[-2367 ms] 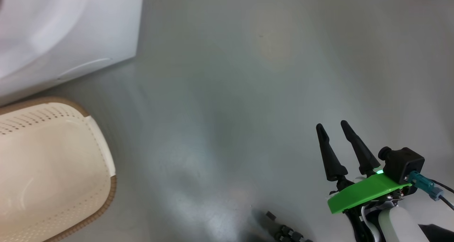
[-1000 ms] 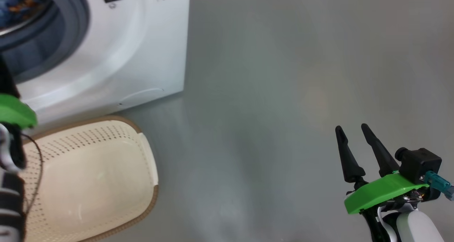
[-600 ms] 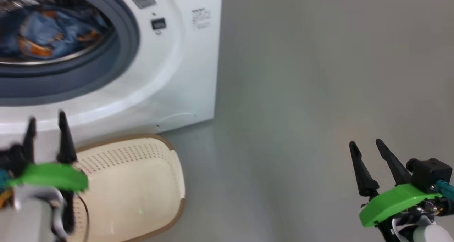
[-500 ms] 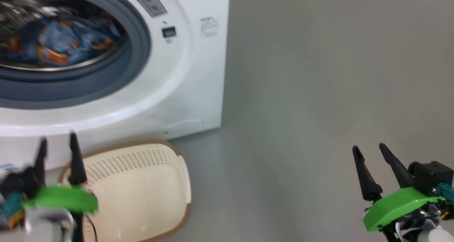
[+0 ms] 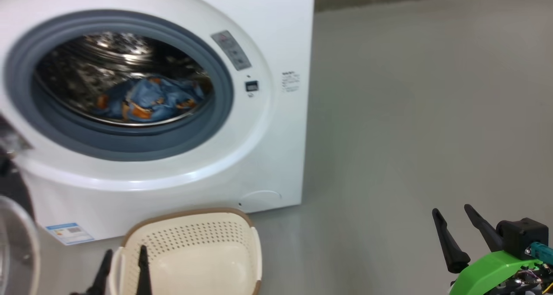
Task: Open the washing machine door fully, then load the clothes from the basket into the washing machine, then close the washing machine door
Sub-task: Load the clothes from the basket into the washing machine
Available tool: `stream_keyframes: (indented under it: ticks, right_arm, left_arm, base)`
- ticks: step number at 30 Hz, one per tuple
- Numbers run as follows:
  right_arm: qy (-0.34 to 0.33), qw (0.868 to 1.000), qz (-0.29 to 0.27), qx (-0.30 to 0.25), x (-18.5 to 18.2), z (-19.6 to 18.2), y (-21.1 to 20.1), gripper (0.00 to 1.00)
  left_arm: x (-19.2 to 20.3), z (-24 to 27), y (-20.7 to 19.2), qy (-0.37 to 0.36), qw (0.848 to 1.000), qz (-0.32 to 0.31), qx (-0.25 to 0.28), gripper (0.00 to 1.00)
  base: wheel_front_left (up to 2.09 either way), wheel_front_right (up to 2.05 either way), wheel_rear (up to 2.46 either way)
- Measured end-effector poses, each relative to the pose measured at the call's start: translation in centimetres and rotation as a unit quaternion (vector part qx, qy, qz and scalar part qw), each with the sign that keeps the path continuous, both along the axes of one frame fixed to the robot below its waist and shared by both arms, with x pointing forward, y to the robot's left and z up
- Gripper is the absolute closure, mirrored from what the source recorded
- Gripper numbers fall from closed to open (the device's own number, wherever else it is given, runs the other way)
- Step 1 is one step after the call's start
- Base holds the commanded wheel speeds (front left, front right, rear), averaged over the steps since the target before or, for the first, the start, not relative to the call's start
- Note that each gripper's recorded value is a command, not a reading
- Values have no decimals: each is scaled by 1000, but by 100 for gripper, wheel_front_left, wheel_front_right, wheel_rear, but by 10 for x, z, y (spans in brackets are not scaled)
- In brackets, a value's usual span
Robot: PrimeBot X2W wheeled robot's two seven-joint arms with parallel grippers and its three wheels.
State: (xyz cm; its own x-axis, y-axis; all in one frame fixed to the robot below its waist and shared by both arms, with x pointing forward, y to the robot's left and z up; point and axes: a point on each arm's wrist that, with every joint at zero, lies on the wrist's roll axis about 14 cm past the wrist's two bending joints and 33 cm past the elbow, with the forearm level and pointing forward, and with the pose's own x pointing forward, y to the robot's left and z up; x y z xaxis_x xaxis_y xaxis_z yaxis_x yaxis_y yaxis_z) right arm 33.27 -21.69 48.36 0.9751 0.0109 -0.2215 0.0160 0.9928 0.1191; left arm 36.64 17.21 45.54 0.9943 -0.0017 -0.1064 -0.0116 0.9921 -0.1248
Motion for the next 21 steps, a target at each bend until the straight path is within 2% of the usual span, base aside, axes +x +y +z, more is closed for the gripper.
stream_keyframes:
  ticks: [11, 21]
  right_arm:
    - [-21, 998, 64, -2, 9, 15, 38, 0]
    - [-31, 997, 75, -2, 11, 21, 46, 0]
  left_arm:
    - [-35, 13, 16, -19, 999, 31, -3, 0]
    - [-42, 21, 20, -33, 999, 36, -2, 0]
  base:
    - [0, 0, 0]
    - [0, 0, 0]
